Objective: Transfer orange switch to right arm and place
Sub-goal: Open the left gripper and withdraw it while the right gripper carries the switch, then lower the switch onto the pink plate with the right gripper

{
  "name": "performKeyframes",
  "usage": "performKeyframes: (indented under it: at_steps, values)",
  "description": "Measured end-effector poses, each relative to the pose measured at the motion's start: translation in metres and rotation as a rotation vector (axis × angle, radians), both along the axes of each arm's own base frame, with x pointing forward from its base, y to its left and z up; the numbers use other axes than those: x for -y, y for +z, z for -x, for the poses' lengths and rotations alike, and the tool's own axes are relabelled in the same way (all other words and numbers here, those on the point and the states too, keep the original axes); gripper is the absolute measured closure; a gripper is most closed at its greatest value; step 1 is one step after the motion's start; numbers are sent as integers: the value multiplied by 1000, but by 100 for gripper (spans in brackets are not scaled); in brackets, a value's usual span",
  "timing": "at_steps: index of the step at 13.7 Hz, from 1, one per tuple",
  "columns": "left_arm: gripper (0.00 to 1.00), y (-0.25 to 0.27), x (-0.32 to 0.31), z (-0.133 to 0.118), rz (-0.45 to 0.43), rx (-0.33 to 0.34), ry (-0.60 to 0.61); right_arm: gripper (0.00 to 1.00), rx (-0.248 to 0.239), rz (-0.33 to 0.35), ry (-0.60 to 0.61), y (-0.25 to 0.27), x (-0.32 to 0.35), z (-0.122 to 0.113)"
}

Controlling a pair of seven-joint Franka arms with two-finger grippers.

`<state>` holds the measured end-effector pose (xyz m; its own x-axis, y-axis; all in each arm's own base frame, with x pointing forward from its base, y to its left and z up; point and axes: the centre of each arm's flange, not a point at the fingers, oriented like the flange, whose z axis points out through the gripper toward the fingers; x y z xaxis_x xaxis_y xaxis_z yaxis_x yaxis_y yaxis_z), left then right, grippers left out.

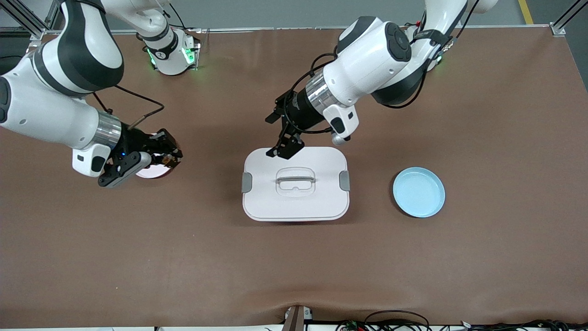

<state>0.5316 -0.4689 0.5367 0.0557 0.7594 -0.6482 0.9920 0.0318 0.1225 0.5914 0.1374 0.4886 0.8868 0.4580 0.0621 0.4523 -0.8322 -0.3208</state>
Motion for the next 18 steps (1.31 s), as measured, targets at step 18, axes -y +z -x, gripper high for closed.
performKeyframes:
  at_steps: [18]
  values:
    - [0, 5, -290, -84, -466, 434, -1061, 57, 193, 246, 879, -112, 53, 72]
